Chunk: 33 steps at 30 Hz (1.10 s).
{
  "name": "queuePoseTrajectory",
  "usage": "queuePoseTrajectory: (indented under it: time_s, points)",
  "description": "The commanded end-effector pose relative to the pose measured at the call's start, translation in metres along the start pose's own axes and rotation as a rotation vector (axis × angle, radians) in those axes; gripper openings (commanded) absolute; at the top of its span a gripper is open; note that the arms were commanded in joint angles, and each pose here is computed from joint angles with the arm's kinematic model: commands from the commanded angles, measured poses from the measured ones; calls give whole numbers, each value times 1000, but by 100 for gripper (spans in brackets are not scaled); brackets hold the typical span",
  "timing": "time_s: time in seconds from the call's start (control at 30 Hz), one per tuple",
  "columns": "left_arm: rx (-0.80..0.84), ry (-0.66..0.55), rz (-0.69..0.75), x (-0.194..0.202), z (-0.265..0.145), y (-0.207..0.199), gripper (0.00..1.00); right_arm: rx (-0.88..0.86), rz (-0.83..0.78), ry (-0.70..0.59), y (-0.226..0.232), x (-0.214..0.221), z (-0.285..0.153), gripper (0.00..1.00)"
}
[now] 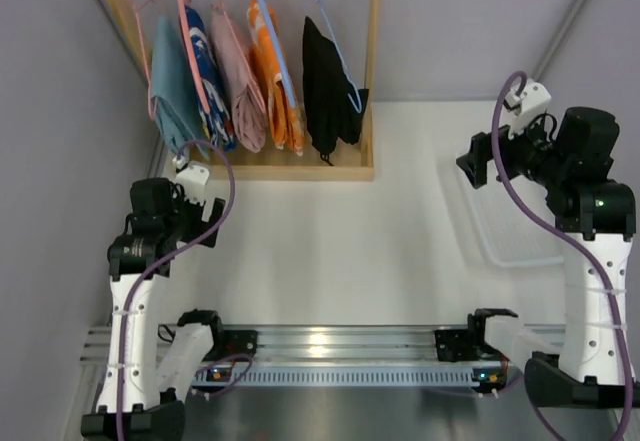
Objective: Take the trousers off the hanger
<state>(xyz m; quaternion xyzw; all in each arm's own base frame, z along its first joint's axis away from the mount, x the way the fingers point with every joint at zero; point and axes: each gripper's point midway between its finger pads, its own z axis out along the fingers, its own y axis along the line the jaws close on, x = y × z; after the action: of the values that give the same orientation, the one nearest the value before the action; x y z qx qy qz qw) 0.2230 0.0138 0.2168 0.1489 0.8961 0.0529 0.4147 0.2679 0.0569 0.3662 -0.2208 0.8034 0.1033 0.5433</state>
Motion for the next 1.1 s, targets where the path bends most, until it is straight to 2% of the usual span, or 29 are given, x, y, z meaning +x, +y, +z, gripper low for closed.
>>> queuePoseTrajectory:
  time_s: [0.0, 0.33, 0.4, 0.57, 0.73, 0.87, 1.07]
  points:
    - [49, -121, -20, -35, -26, -7, 99, -82, 28, -97, 17, -36, -3, 99]
    - [174, -365, -45, -105, -83, -23, 99, -249, 92, -180, 58, -100, 33, 99]
    - [189, -384, -57, -111, -88, -25, 99, -265, 123, -198, 66, -114, 41, 99]
    - [192, -403, -88, -114, -96, -27, 99, -249, 83, -283, 80, -158, 57, 99]
    - [208, -429, -127, -119, -106, -30, 99, -209, 59, -348, 99, -192, 84, 93]
    - [234, -465, -127, -124, -117, -35, 99, -181, 80, -360, 104, -204, 113, 84]
    - [235, -487, -135, -127, -126, -36, 99, -164, 99, -386, 111, -220, 151, 78]
